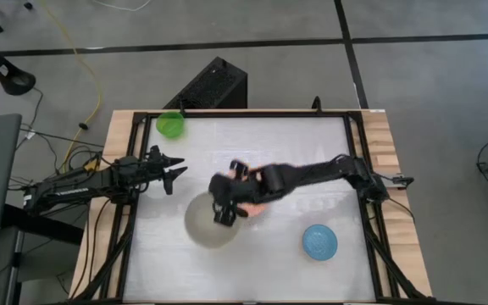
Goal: Nest bowls inside each other
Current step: Stack the gray bowl on top of the pink bowl, then stack the blue bowl on top of the gray bowl
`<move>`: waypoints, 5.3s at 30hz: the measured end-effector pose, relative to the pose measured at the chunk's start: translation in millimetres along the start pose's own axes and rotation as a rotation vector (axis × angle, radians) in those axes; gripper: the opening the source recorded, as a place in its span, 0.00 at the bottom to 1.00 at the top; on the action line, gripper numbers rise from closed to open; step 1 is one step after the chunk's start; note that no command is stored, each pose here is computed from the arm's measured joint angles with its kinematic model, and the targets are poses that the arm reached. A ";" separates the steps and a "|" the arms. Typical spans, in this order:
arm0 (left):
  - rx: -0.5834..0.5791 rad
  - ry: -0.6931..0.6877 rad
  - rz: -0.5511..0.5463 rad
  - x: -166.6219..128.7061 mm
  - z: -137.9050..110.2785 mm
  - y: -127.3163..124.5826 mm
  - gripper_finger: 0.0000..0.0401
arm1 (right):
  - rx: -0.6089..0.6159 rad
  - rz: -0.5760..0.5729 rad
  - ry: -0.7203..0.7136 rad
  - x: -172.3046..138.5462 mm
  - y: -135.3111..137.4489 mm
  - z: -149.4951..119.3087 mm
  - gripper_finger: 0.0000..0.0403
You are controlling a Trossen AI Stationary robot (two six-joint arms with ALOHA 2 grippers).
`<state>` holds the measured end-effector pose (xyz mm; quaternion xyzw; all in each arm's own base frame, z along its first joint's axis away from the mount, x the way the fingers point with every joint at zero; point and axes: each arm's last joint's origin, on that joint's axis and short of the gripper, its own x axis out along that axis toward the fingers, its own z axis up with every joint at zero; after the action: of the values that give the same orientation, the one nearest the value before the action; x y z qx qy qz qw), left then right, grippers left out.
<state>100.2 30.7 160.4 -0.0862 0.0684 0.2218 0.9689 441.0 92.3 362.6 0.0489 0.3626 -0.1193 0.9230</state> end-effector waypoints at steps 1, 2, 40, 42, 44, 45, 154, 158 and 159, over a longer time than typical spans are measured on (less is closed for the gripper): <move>0.000 0.000 0.000 0.0 0.0 0.0 0.39 | 0.019 -0.019 0.019 -1.3 -8.7 1.0 0.02; 0.000 0.000 0.000 0.0 0.1 0.0 0.39 | 0.030 -0.036 0.042 -2.0 -15.3 0.6 0.02; 0.000 0.000 0.000 0.0 0.0 0.0 0.39 | 0.491 -0.162 -0.111 6.5 -109.2 -135.2 0.02; 0.000 0.000 0.000 0.0 0.0 0.0 0.39 | 0.495 -0.163 -0.111 9.7 -109.0 -135.2 0.02; 0.000 0.000 0.000 0.0 0.0 0.0 0.39 | 0.491 -0.170 -0.098 15.8 -108.1 -137.3 0.02; 0.000 0.000 -0.001 0.0 0.0 0.0 0.39 | 0.488 -0.174 -0.090 18.7 -107.7 -138.6 0.02; 0.000 0.001 0.000 0.1 0.0 0.0 0.39 | 0.168 0.056 -0.434 -1.8 -49.0 -168.4 0.01; 0.000 0.001 0.000 0.1 -0.1 0.0 0.39 | 0.160 0.120 -0.441 -8.4 -34.1 -172.4 0.01; 0.000 0.001 0.000 0.1 0.0 0.0 0.39 | 0.178 0.126 -0.442 -8.8 -33.4 -172.6 0.01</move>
<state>100.2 30.7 160.3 -0.0862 0.0688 0.2218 0.9688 312.8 92.2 242.2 0.1251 0.1360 -0.1008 0.9776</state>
